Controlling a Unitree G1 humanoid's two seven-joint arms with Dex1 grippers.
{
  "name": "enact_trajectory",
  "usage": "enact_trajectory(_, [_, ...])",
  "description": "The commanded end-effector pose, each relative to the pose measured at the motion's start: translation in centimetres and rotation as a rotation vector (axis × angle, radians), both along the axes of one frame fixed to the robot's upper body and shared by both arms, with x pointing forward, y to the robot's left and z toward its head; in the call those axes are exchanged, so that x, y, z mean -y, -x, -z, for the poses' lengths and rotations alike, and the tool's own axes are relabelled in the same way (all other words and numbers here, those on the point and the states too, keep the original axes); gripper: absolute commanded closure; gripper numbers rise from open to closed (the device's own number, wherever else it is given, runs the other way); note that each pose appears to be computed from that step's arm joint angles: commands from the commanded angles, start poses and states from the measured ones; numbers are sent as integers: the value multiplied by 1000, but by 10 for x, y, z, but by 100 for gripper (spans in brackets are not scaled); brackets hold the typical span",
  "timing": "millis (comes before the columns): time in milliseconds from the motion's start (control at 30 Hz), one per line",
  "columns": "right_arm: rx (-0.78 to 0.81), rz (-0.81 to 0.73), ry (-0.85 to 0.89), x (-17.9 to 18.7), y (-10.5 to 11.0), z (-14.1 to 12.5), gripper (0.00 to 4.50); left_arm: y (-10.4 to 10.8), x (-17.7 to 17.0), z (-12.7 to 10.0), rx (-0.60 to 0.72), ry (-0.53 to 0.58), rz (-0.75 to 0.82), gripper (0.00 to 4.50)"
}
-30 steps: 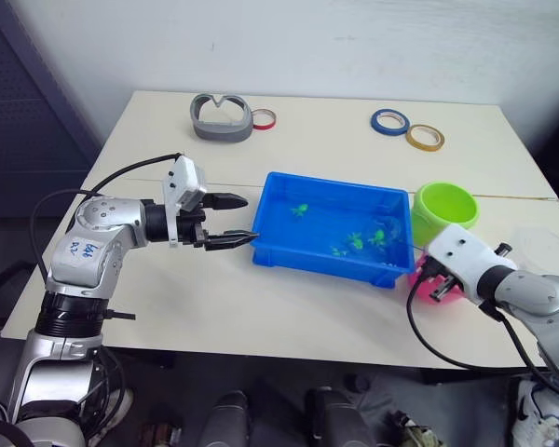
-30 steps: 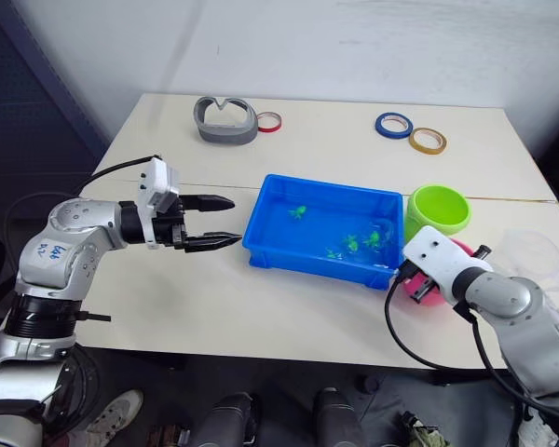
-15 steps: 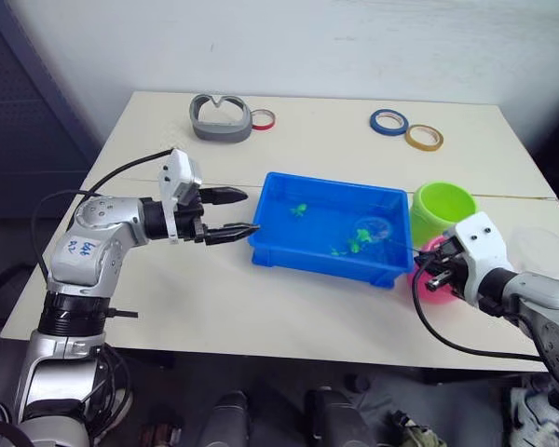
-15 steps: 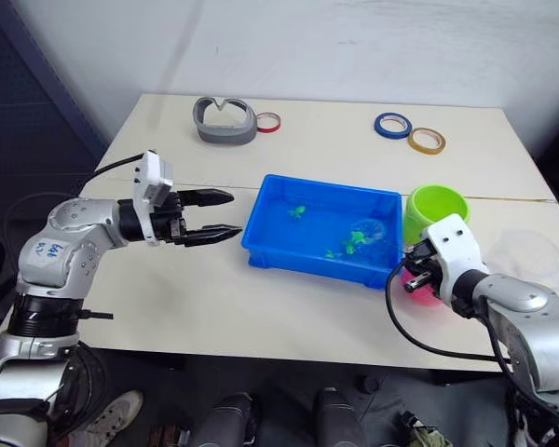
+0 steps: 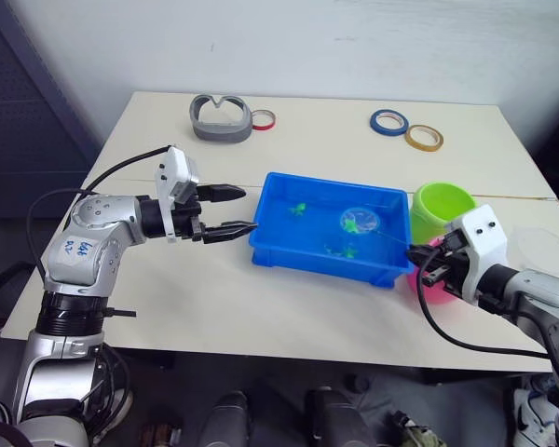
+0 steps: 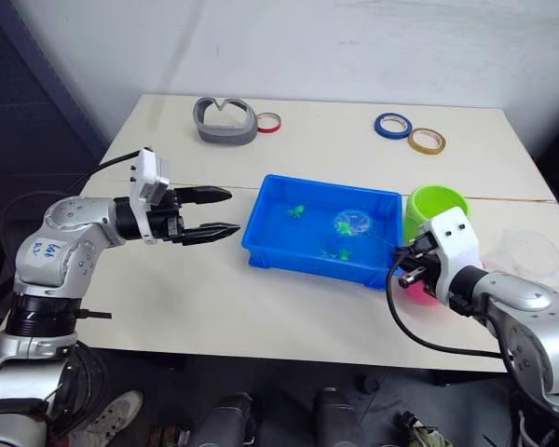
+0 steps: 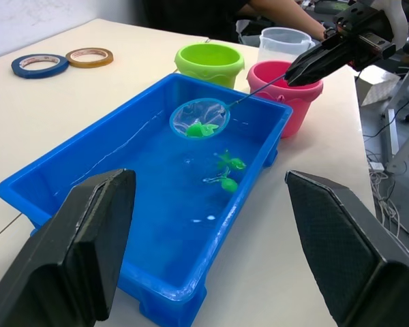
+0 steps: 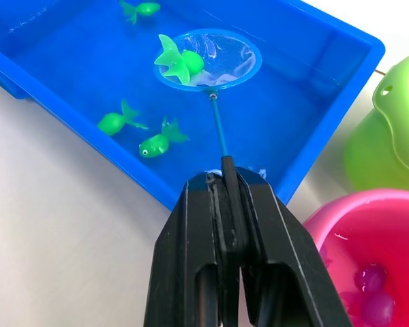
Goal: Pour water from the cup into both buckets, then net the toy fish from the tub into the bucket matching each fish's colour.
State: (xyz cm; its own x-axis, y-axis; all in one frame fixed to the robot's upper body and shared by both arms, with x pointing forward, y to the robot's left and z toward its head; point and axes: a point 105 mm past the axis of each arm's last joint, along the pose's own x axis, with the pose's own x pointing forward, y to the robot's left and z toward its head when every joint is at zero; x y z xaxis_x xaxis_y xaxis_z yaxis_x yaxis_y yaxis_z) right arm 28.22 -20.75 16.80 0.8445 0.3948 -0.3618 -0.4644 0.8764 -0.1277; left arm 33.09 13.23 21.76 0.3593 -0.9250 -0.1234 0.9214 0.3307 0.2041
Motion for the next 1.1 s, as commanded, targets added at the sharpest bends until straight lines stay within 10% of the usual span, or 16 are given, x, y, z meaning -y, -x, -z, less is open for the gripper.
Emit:
enact_trajectory(33, [92, -4, 2, -1, 2, -22, 450, 1, -2, -8, 45, -8, 5, 66])
enact_trajectory(600, [244, 283, 79, 89, 9, -65, 450, -9, 10, -12, 66, -10, 68, 66])
enact_trajectory(1100, [331, 221, 690, 95, -7, -44, 450, -15, 14, -13, 71, -17, 100, 66])
